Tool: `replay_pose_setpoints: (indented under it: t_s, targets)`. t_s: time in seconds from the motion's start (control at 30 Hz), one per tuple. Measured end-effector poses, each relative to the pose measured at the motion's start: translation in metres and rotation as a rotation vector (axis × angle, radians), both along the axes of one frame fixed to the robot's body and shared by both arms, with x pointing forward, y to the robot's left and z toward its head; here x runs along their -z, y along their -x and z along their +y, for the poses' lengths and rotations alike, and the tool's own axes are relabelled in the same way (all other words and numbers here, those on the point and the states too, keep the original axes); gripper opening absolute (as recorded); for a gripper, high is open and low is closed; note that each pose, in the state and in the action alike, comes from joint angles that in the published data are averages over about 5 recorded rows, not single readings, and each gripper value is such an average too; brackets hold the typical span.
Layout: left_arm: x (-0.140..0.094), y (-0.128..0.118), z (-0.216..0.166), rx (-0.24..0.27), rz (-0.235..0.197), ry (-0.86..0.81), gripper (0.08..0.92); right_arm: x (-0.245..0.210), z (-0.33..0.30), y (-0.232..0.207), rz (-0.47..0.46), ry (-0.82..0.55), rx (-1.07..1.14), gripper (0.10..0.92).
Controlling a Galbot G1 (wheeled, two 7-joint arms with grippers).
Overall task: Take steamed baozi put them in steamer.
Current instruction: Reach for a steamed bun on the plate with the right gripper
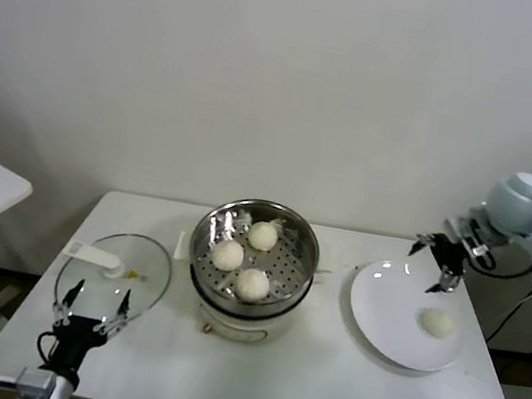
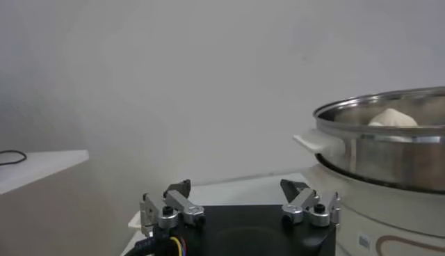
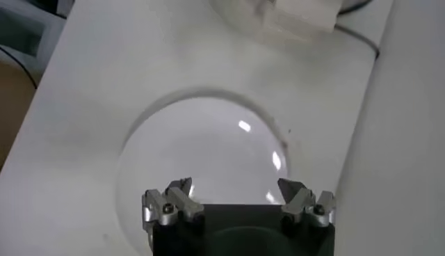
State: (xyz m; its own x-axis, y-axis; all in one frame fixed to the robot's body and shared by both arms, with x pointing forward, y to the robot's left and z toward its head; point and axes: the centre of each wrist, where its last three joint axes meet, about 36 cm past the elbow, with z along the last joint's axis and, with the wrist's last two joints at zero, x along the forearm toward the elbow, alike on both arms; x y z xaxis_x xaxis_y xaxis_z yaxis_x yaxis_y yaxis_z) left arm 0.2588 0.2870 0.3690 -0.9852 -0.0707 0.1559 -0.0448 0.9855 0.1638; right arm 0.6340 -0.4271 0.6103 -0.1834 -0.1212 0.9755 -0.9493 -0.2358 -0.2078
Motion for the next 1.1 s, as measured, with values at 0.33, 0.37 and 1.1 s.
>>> replay_pose_setpoints:
  t_s: [0.33, 0.37, 1.1]
  targets:
    - [-0.001, 0.002, -0.001, -0.003, 0.002, -0.005, 0.823, 0.059, -0.056, 0.003, 0.027, 0.072, 0.131, 0.823]
    - [-0.001, 0.002, -0.001, -0.004, 0.002, -0.006, 0.823, 0.064, -0.060, 0.003, 0.029, 0.078, 0.138, 0.823]
    - [0.005, 0.006, -0.003, -0.013, 0.021, -0.015, 0.823, 0.141, -0.058, -0.022, 0.091, 0.125, 0.185, 0.823]
